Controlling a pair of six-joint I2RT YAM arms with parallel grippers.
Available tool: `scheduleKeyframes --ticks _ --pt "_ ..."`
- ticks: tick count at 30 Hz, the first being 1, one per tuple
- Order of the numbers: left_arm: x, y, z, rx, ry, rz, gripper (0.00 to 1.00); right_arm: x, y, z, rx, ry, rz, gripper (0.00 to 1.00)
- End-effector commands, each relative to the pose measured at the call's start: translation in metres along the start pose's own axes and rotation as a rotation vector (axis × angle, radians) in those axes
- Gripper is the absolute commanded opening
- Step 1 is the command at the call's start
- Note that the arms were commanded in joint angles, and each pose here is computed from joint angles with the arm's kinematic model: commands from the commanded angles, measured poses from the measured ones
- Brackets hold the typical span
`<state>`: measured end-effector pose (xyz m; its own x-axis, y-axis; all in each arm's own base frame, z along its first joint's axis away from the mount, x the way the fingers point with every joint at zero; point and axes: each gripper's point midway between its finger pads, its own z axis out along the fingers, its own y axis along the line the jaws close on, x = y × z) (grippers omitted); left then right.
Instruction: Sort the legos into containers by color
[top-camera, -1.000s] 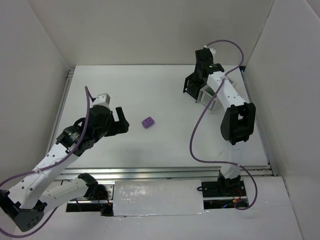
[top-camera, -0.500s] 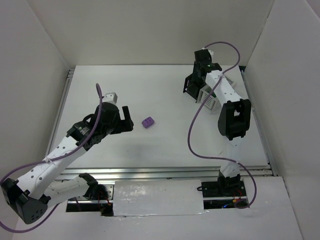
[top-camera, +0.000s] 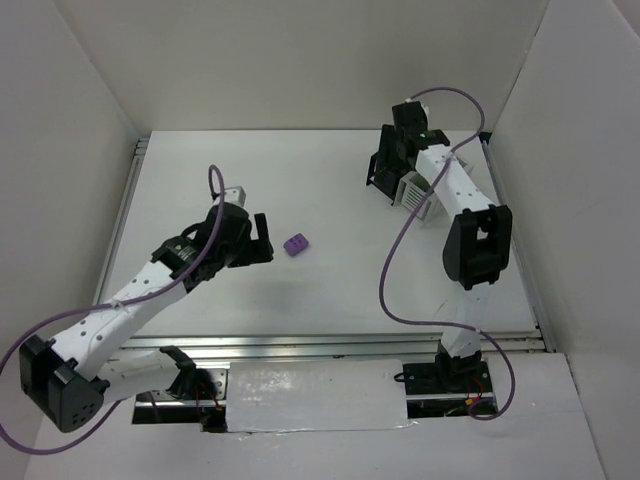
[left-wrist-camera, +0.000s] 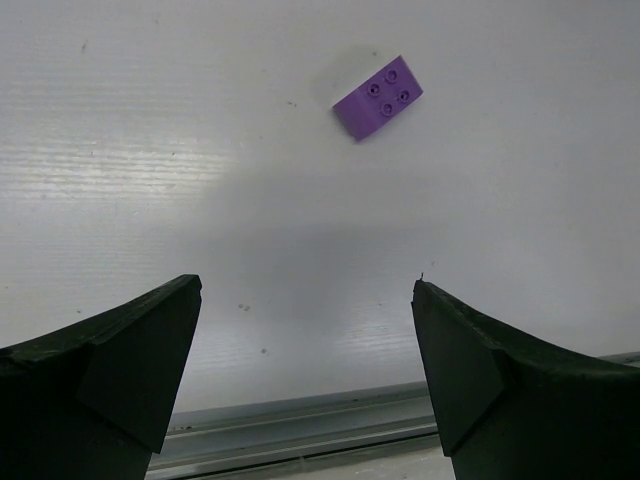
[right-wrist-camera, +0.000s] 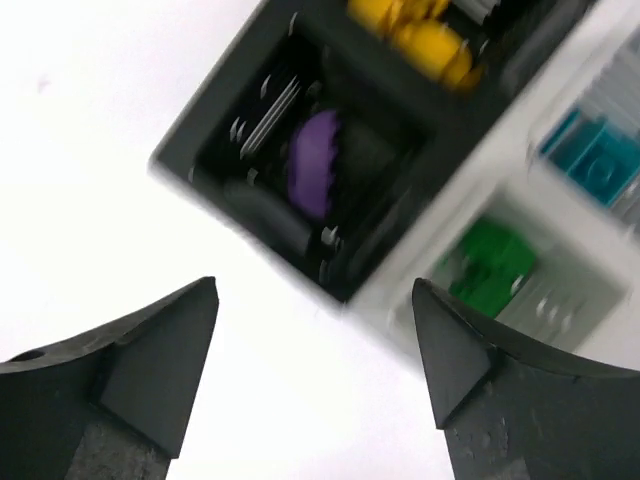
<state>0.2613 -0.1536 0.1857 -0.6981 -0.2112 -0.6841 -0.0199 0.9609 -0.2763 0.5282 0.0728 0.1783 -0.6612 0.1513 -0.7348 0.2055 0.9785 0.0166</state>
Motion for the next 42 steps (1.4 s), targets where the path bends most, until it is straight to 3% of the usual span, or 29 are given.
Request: scheduleKeyframes --ticks 1,2,3,7,9,10,14,16,19,23,29,34,37,39,42 --pt "-0.005 -0.013 0.023 -0.002 0.02 0.026 0.99 -0.004 0.034 -0.082 -0.202 -0.079 0.05 0.86" --pt "0.0 -0.013 0.039 -0.029 0.052 0.037 1.0 0.003 0.038 -0.093 -0.227 -0.081 0.065 0.97" --pt "-0.003 -0.017 0.045 -0.028 0.056 0.053 1.0 0.003 0.052 -0.125 -0.303 -0.12 0.057 1.0" --pt "0.0 -0.017 0.074 -0.111 0.098 0.047 0.99 0.071 0.098 -0.169 -0.544 -0.049 -0.019 1.0" --pt "-0.002 -0.013 0.073 -0.163 0.087 -0.033 1.0 0.095 0.118 -0.181 -0.574 -0.013 -0.028 1.0" --pt "-0.008 -0.003 0.07 -0.222 0.044 -0.074 1.0 0.11 0.126 -0.18 -0.518 -0.009 -0.041 1.0" --pt "-0.01 0.04 0.037 -0.425 -0.054 -0.269 1.0 0.143 0.151 -0.175 -0.433 0.041 0.162 1.0" --pt "-0.018 0.049 0.017 -0.44 -0.105 -0.305 1.0 0.153 0.165 -0.176 -0.424 0.028 0.195 1.0" --pt "-0.025 0.059 -0.006 -0.427 -0.146 -0.28 1.0 0.163 0.19 -0.172 -0.338 0.01 0.227 1.0" --pt "-0.028 0.068 -0.033 -0.399 -0.149 -0.197 1.0 0.195 0.204 -0.12 -0.082 0.082 0.217 1.0" --pt "-0.04 0.091 -0.083 -0.368 -0.25 -0.137 1.0 0.224 0.227 -0.086 -0.036 0.145 0.227 0.99" --pt "-0.047 0.102 -0.106 -0.329 -0.348 -0.102 1.0 0.25 0.233 -0.068 -0.032 0.196 0.231 0.93" --pt "-0.042 0.106 -0.106 -0.324 -0.364 -0.103 1.0 0.264 0.234 -0.062 -0.038 0.231 0.224 0.78" --pt "-0.04 0.104 -0.104 -0.304 -0.358 -0.09 1.0 0.267 0.231 -0.061 -0.036 0.224 0.228 0.57" --pt "-0.04 0.1 -0.101 -0.282 -0.353 -0.076 1.0 0.255 0.226 -0.065 -0.046 0.183 0.218 0.47"
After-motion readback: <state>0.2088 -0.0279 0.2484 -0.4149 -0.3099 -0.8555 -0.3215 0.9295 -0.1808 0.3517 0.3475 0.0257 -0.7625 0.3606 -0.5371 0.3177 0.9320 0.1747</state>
